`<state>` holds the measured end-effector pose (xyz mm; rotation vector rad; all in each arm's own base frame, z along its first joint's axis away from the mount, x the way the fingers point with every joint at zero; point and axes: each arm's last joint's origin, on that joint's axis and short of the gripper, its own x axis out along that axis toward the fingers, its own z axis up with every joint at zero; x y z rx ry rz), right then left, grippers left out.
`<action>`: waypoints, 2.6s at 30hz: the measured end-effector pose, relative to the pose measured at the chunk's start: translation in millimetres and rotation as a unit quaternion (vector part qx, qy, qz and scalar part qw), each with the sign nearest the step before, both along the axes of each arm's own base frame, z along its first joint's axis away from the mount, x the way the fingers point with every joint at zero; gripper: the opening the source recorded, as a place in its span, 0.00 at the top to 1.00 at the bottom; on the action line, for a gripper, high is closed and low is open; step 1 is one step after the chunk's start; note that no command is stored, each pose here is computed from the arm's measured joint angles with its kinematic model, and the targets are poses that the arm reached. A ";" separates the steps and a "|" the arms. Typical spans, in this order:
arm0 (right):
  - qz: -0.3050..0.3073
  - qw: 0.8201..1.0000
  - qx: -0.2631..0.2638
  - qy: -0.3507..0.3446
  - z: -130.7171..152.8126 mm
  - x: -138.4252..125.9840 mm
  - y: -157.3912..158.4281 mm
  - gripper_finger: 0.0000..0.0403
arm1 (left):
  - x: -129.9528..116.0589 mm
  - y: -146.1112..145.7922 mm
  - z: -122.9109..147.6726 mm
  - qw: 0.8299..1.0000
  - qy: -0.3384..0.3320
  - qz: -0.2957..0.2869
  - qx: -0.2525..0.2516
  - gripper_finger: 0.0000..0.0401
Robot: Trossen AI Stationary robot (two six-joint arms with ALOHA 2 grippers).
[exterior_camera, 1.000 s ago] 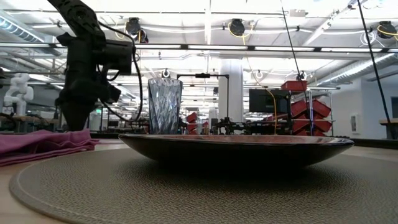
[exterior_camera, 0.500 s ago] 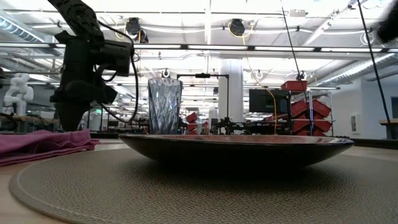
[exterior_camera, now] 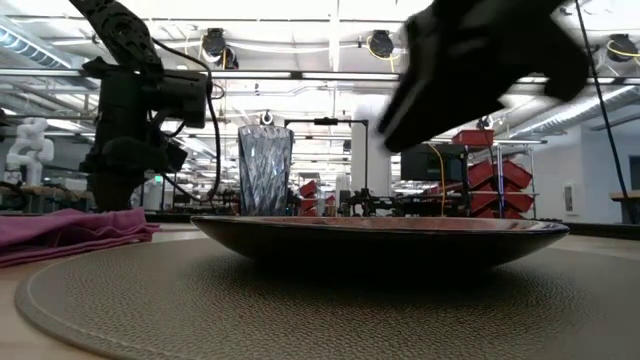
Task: Set table place
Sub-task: Move the blue table knife to the right side of the gray placemat
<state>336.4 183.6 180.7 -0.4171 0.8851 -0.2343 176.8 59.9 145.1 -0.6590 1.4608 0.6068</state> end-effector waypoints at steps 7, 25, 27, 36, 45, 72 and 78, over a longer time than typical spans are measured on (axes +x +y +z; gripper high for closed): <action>-0.070 0.995 0.025 -0.062 5.5 24.7 -81.7 0.61 | -0.4 1.2 -0.1 1.000 0.006 -0.008 0.021 0.77; -0.081 0.938 0.258 -0.216 -32.0 20.8 -203.7 0.61 | 3.6 2.5 0.0 0.999 -0.015 -0.024 0.027 0.68; -0.080 0.937 0.258 -0.223 -35.0 27.9 -204.5 0.61 | 4.4 2.7 0.0 0.999 -0.020 -0.024 0.027 0.68; -0.089 0.932 0.268 -0.226 -46.4 61.0 -217.1 0.65 | 4.9 0.8 -0.1 0.999 -0.030 -0.026 -0.002 0.68; -0.104 0.927 0.281 -0.225 -61.2 74.0 -230.8 0.79 | 10.6 -7.3 0.0 0.996 -0.057 -0.062 -0.023 0.68; -0.120 0.906 0.291 -0.284 -52.5 74.3 -272.0 0.81 | 15.1 -8.4 0.5 0.994 -0.078 -0.080 -0.018 0.68; -0.115 0.905 0.295 -0.285 -52.0 73.2 -278.0 0.81 | 15.0 -8.5 0.5 0.994 -0.078 -0.081 -0.018 0.68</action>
